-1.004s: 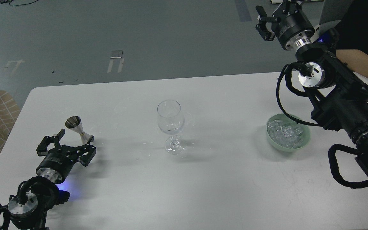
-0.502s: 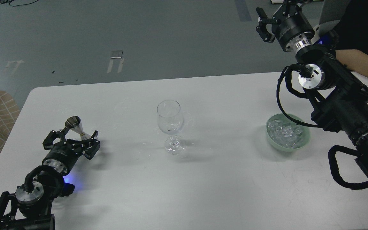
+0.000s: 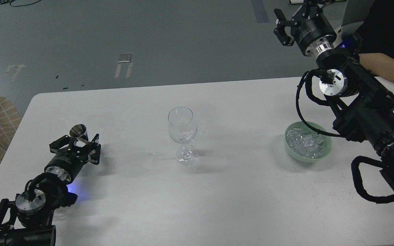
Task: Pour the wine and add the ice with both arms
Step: 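Close the left gripper around the metal jigger, then lift the jigger upward with the left gripper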
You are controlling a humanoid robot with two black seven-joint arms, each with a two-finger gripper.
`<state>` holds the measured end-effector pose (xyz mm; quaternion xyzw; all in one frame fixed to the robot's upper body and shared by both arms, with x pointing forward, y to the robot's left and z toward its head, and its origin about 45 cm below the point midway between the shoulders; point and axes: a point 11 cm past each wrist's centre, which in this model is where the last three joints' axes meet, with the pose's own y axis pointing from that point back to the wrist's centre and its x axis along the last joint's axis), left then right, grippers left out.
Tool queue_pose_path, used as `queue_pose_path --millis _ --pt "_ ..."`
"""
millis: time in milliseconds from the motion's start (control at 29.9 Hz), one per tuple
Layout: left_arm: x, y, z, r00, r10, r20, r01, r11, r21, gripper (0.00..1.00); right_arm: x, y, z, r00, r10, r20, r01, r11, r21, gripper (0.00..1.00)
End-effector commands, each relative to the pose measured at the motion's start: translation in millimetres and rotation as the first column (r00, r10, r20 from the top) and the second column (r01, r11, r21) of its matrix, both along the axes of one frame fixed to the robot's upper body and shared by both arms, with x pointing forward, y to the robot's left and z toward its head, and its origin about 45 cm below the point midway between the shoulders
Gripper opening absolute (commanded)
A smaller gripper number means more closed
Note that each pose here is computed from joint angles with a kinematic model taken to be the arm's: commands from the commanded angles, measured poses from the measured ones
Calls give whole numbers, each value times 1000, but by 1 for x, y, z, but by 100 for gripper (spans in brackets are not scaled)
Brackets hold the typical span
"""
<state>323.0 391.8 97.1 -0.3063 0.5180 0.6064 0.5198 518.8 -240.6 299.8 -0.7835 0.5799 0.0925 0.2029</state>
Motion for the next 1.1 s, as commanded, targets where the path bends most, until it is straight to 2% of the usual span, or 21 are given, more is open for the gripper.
queue_pose_path --millis 0,33,67,134,468,669,1071 --pt "0 0 1 1000 -7 10 7 1000 9 33 0 0 0 1000 0 0 0 1000 1 100" --pt "0 0 1 1000 -13 19 13 1000 12 24 0 0 0 1000 0 -1 0 1000 1 100" --pt "-1 0 0 1000 -17 22 17 1000 13 21 0 0 0 1000 1 0 -1 1000 1 100" --pt "-2 -2 -2 999 -25 30 24 1000 9 0 0 1 0 1000 2 0 -2 1000 0 100" --pt "-1 -2 -1 999 -27 40 27 1000 1 0 0 0 -1 1000 0 0 0 1000 2 100" --pt "12 -4 15 996 -45 80 45 999 1 0 0 1 -1 1000 1 -1 -1 1000 3 100" --pt "29 -10 85 967 -174 187 164 984 68 0 -1 2 -3 1000 3 -5 -3 1000 4 100"
